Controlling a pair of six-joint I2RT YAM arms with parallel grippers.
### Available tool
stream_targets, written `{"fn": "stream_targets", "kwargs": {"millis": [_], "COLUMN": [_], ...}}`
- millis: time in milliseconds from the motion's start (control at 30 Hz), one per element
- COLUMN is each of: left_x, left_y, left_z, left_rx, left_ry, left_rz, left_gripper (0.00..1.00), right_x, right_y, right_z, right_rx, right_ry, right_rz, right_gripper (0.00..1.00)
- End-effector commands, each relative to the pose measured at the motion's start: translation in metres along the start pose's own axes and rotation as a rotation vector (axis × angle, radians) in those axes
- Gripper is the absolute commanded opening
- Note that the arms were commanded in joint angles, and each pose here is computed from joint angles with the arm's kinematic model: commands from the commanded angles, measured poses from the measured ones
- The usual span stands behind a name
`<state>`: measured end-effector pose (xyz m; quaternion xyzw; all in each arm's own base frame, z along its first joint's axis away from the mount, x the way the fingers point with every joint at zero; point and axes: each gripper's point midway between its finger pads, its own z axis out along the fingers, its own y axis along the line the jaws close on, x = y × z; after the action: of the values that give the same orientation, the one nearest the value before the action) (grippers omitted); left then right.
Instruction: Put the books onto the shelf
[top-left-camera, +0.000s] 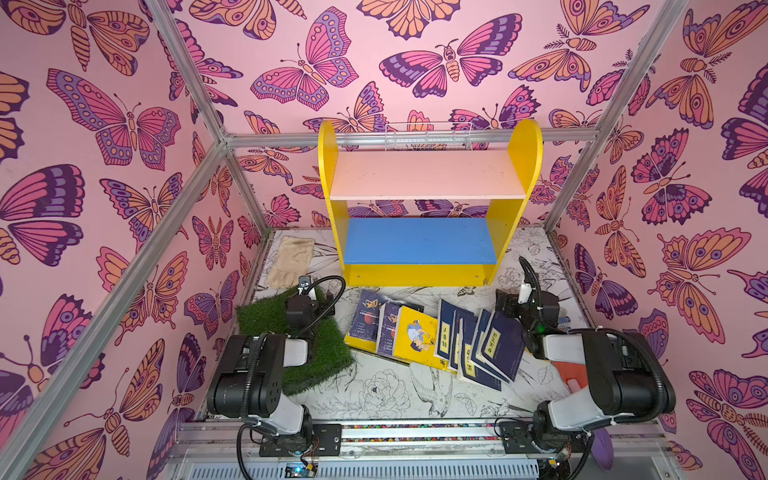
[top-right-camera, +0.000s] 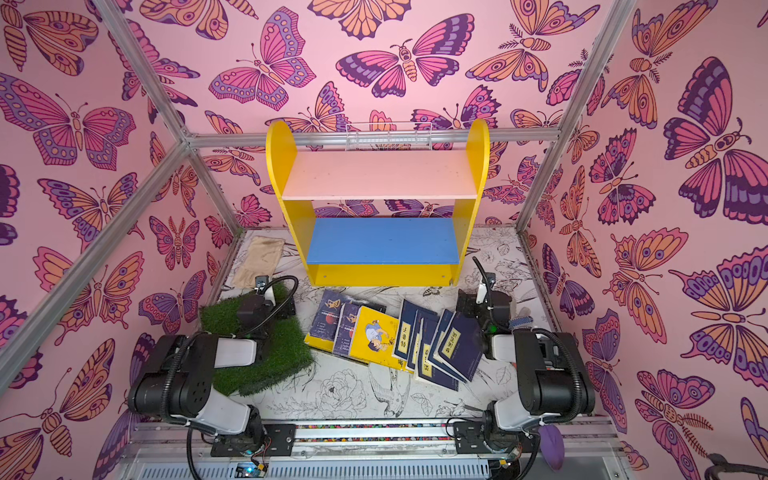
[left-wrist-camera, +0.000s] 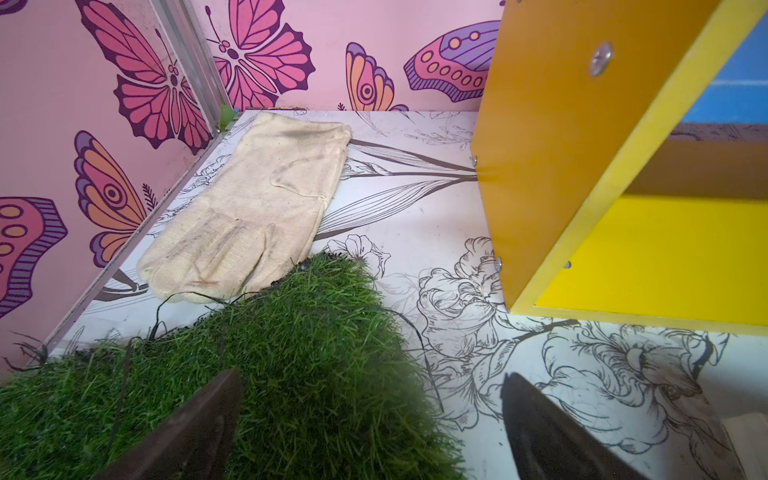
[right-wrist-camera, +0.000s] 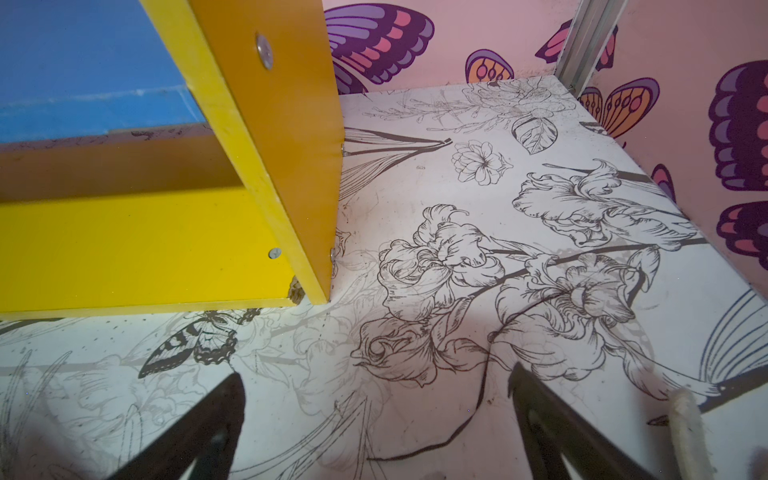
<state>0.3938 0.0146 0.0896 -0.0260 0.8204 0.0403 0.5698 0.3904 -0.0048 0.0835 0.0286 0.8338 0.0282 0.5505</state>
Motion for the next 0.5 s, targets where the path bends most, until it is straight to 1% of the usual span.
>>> {"fn": "stream_targets", "kwargs": {"millis": [0,200,333,467], "left_x": [0.0008,0.0005,0.0006,0.0007], "left_y": [-0.0078,-0.0096,-0.006,-0.0059], "left_z": [-0.0016,-0.0018,-0.0009,-0.0001], "left_rx": [0.04,0.045,0.039,0.039], "left_ry": [-0.013,-0.017,-0.009,-0.007], "left_rz": [0.029,0.037,0.017,0.018], "left_gripper": [0.99,0.99,0.99,0.99], "right_x": [-0.0112,-0.0115,-0.0122,-0.0121], "right_y": [-0.0002,-0.0002,-0.0011,-0.002], "right_z": [0.0013,0.0011,0.0,0.0003], "right_rx": [0.002,-0.001,-0.037,-0.037], "right_ry": [-0.028,-0.028,-0.036,-0.035], "right_rz": [-0.012,-0.01,0.014,0.015], "right_gripper": [1.0,1.0,1.0,0.99]}}
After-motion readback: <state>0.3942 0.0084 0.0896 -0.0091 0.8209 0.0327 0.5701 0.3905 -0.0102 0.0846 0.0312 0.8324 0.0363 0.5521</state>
